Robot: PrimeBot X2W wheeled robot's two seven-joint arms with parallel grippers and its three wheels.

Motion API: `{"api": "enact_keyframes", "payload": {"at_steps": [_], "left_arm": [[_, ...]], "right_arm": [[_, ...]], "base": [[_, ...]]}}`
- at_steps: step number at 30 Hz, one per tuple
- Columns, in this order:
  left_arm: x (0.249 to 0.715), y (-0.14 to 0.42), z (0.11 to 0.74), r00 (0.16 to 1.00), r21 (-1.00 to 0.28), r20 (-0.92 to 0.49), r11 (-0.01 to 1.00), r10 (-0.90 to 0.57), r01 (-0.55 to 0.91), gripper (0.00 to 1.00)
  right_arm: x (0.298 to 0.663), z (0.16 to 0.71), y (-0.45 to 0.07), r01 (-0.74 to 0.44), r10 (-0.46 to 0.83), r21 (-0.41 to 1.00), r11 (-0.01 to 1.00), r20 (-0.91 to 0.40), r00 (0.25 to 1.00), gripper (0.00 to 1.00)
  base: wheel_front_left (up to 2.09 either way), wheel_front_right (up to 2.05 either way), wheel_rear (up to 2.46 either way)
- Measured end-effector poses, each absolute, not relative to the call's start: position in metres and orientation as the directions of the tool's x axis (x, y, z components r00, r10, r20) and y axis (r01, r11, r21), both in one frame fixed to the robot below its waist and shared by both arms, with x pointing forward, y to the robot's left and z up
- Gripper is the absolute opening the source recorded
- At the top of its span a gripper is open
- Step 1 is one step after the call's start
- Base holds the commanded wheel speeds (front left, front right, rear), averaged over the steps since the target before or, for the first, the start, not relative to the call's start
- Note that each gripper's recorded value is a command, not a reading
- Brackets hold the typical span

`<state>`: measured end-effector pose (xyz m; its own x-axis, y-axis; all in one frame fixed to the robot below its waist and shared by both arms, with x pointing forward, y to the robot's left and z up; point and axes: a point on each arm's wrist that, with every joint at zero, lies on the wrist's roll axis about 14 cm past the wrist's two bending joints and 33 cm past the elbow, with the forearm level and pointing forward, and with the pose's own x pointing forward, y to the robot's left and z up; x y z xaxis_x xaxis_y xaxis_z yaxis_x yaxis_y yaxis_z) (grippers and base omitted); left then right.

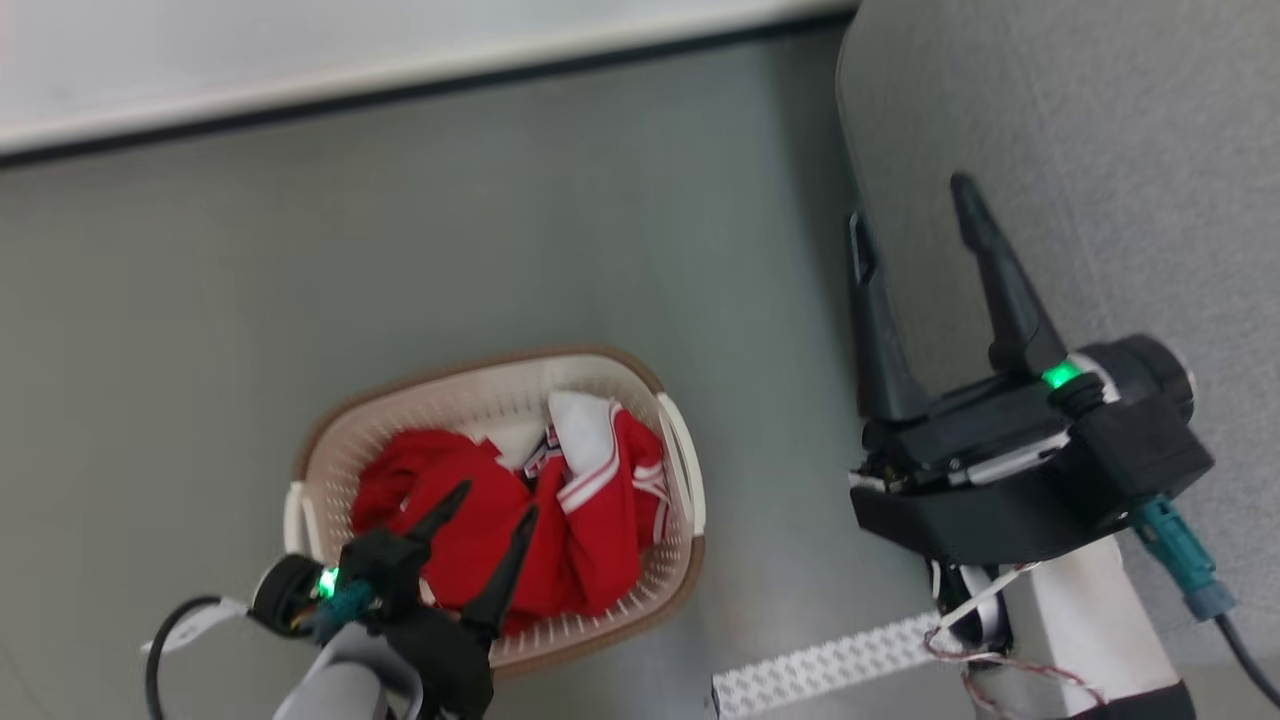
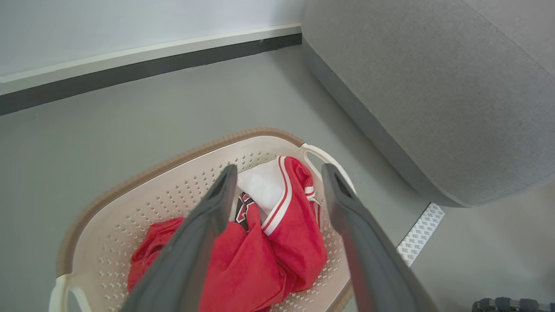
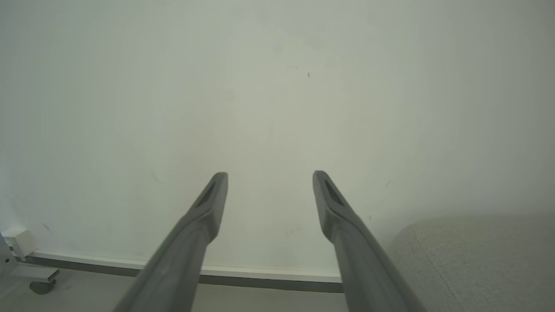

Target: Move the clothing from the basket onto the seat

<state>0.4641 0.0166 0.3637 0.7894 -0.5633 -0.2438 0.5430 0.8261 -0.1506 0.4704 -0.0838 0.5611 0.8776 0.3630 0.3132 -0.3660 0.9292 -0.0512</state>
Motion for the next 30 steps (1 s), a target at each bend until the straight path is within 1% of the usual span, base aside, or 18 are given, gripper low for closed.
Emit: {"api": "enact_keyframes", "payload": {"at_steps": [6, 10, 15, 20, 22, 26, 30], "left_arm": [[0.469, 0.005, 0.311, 0.71, -0.165, -0.349, 0.786, -0.611, 0.596, 1.0], [0.472, -0.007, 0.281, 0.655, -0.186, -0.393, 0.753, -0.646, 0.631, 1.0], [0.473, -0.023, 0.249, 0.593, -0.226, -0.429, 0.717, -0.681, 0.659, 1.0], [0.462, -0.044, 0.221, 0.513, -0.277, -0.45, 0.66, -0.731, 0.698, 1.0], [0.46, -0.046, 0.208, 0.493, -0.296, -0.468, 0.656, -0.733, 0.695, 1.0], [0.466, -0.047, 0.193, 0.48, -0.296, -0.482, 0.652, -0.733, 0.698, 1.0], [0.45, -0.058, 0.165, 0.409, -0.338, -0.521, 0.621, -0.749, 0.707, 1.0]], "right_arm": [[0.493, 0.545, -0.085, -0.374, 0.362, -0.021, 0.927, 0.31, 0.879, 1.0], [0.505, 0.532, -0.086, -0.377, 0.36, -0.004, 0.926, 0.304, 0.882, 1.0], [0.516, 0.508, -0.088, -0.376, 0.358, 0.017, 0.926, 0.272, 0.893, 1.0], [0.526, 0.486, -0.091, -0.371, 0.35, 0.045, 0.927, 0.246, 0.904, 1.0], [0.529, 0.481, -0.094, -0.368, 0.345, 0.056, 0.928, 0.244, 0.906, 1.0], [0.533, 0.471, -0.097, -0.362, 0.339, 0.064, 0.93, 0.231, 0.912, 1.0], [0.537, 0.453, -0.099, -0.356, 0.334, 0.082, 0.931, 0.205, 0.92, 1.0]], "base": [[0.0, 0.0, 0.0], [0.0, 0.0, 0.0], [0.0, 0.0, 0.0], [0.0, 0.0, 0.0], [0.0, 0.0, 0.0], [0.0, 0.0, 0.0], [0.0, 0.0, 0.0]]}}
